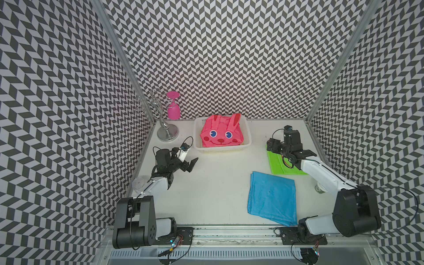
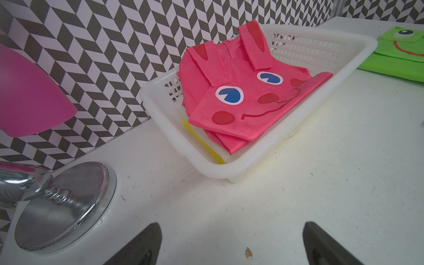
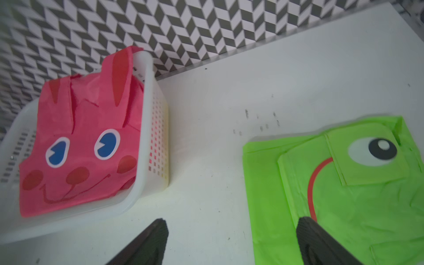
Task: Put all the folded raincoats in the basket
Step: Move the basket to the center of the board, then move the raincoat to the center of the board.
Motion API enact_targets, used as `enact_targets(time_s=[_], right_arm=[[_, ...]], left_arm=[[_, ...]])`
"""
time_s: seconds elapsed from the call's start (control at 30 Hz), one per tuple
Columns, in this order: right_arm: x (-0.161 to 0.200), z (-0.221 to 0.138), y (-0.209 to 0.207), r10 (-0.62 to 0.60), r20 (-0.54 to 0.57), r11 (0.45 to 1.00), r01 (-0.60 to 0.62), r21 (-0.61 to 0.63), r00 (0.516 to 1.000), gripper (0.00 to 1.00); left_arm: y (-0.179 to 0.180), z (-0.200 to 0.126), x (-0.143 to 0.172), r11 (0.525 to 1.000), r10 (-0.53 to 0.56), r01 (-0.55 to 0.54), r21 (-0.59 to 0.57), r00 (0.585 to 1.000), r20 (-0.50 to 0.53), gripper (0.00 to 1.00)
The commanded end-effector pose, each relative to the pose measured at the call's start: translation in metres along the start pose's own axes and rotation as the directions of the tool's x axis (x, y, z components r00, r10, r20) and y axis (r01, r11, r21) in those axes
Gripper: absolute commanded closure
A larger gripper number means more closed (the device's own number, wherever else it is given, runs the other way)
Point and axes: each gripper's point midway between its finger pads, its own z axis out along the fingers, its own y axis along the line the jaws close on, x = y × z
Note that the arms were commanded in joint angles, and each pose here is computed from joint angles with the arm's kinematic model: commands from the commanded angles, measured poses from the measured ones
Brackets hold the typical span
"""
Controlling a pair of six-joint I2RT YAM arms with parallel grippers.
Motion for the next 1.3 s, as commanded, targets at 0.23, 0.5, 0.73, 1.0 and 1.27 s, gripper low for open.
enact_targets(time_s=[0.23,0.5,0.73,1.0,1.27], right_arm=[[0.069,0.056,-0.016,-0.033,-0.233,0.999,0.04,0.028,0.972,0.17],[0.092,0.079,-0.008,-0.189,-0.316,0.955,0.25,0.162,0.93,0.41],[0.102,0.084,-0.004,-0.216,-0.352,0.954,0.274,0.124,0.911,0.67],[0.088,0.056,0.026,-0.235,-0.304,0.967,0.252,0.02,0.923,0.57],[0.149,-0.006,0.065,-0.198,-0.4,0.98,0.178,-0.086,0.895,0.35]], left_arm=[[-0.006,-0.001,-0.006,0.999,0.006,-0.007,0.04,1.0,0.013,0.0],[-0.007,0.0,-0.005,0.999,0.004,-0.004,0.054,1.0,0.003,0.0],[-0.008,0.001,-0.003,0.998,0.002,-0.001,0.06,1.0,-0.004,0.0],[-0.008,0.001,-0.002,0.998,-0.005,0.005,0.065,1.0,-0.013,0.0],[-0.008,0.003,-0.001,0.997,-0.011,0.012,0.072,1.0,-0.023,0.0]])
